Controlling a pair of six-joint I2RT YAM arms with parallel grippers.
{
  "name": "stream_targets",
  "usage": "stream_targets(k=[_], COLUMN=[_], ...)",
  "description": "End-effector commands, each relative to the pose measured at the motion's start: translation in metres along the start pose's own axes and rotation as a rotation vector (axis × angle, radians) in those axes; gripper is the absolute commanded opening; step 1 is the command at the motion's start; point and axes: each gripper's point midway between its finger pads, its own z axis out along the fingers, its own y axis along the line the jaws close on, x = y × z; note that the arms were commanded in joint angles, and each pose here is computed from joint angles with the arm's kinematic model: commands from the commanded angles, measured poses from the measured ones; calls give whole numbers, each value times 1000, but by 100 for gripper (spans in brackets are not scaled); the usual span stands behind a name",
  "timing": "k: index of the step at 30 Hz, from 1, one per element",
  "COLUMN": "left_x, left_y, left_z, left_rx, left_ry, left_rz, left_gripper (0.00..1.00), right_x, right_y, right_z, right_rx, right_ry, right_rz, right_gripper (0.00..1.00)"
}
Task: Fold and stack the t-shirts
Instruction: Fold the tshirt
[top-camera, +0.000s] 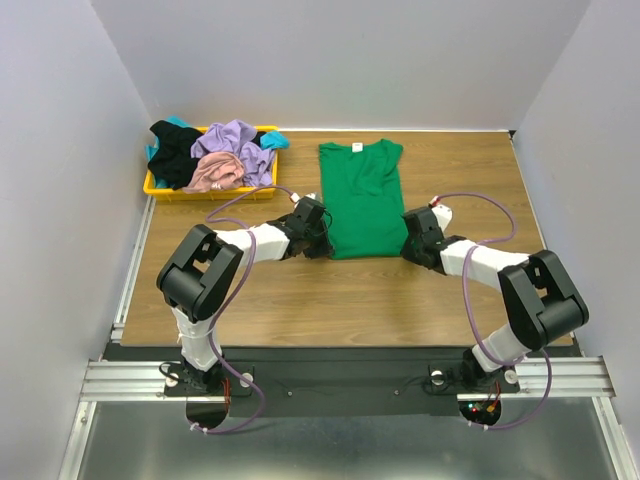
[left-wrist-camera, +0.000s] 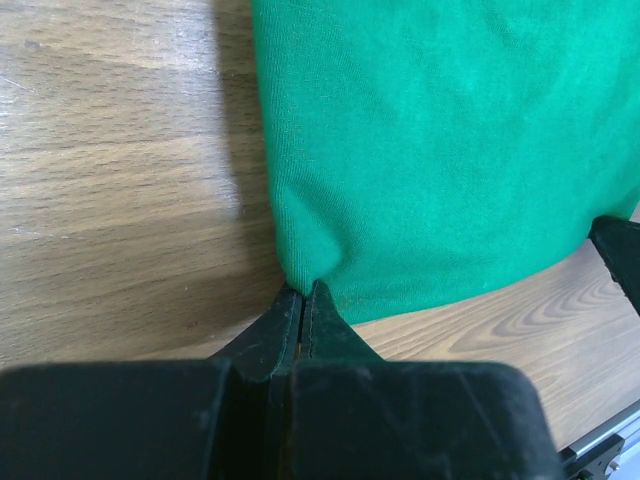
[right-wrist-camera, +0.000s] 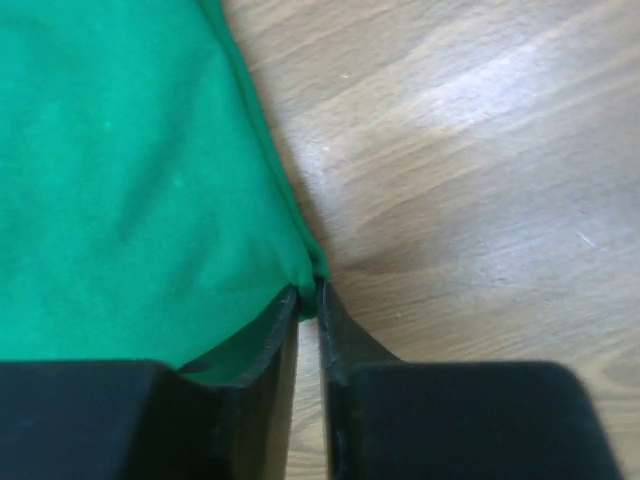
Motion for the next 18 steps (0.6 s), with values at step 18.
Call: stream_targets(k=[18], left_x=[97], left_y=[-16], left_z=[-66], left_rx=[81], left_ry=[72], left_rz=[64], left_gripper=[0], right_x=[34], right_y=[-44], right_z=[-98], right_rx=[-155], right_ry=[48], right_rz=[58], right_gripper=[0])
